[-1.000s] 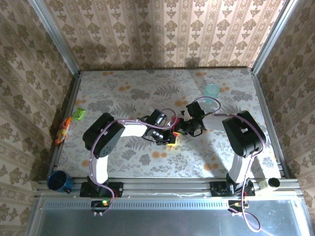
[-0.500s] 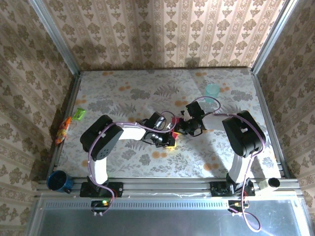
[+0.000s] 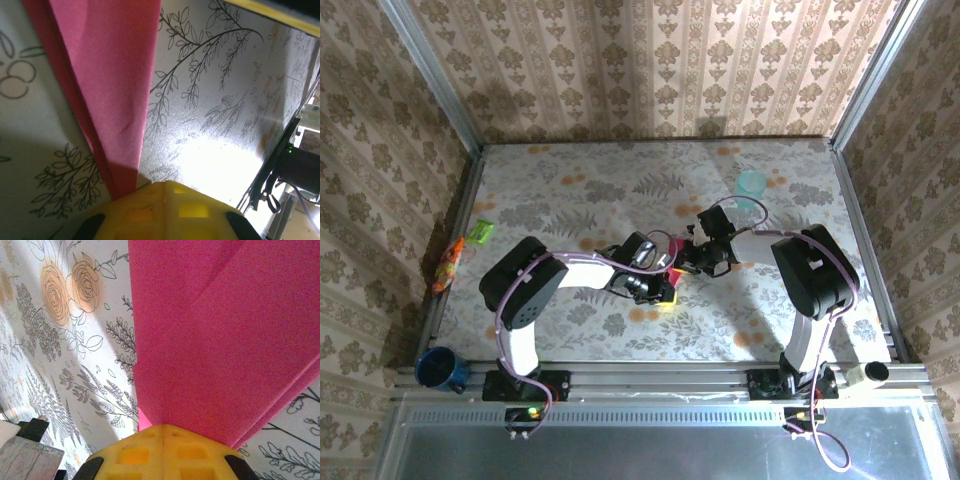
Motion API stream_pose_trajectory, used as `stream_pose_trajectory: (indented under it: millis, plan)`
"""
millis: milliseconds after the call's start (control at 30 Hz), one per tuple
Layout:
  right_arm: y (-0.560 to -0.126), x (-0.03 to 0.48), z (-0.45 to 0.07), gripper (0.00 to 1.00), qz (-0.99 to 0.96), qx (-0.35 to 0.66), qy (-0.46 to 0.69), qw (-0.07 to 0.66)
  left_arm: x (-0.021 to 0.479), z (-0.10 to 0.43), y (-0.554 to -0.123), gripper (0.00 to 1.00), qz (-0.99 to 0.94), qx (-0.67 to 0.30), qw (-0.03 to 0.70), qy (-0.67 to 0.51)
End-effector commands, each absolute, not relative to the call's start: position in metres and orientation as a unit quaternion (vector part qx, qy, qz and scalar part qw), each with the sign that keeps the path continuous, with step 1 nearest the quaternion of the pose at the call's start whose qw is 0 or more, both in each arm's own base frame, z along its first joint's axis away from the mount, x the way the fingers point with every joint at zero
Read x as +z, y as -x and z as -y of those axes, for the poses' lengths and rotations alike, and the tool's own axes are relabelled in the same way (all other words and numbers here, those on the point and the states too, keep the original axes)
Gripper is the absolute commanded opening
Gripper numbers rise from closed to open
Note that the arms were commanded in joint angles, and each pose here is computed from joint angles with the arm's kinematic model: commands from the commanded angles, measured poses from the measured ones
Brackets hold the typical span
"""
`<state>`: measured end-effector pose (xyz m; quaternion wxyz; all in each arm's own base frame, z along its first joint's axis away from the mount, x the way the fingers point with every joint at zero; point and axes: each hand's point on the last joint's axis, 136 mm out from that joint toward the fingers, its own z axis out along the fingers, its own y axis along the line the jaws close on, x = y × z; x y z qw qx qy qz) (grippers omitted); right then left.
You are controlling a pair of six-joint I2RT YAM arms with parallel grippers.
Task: Fold a paper plane with a square sheet of paper (fold left side to right side)
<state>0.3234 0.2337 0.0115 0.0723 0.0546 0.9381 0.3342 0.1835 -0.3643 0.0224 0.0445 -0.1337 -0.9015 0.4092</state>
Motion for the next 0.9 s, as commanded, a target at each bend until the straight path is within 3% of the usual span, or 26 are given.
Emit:
stream_pose_trajectory:
  millis: [0, 167, 400, 867]
  plan:
    - [-0.285, -0.042, -0.204, 0.00, -0.967, 0.241, -0.083, 0.002, 0.039, 0.360, -0.188, 0.00, 0.901, 0.412, 0.046, 0.123]
    - [-0.289, -0.037, -0.212, 0.00, -0.961, 0.264, -0.084, 0.008, 0.062, 0.360, -0.205, 0.00, 0.892, 0.435, 0.022, 0.120]
    - [-0.293, -0.032, -0.217, 0.00, -0.956, 0.280, -0.087, 0.012, 0.056, 0.371, -0.217, 0.00, 0.888, 0.443, 0.026, 0.124]
    - [-0.311, -0.004, -0.233, 0.00, -0.939, 0.332, -0.080, 0.042, 0.004, 0.358, -0.216, 0.00, 0.918, 0.376, 0.045, 0.119]
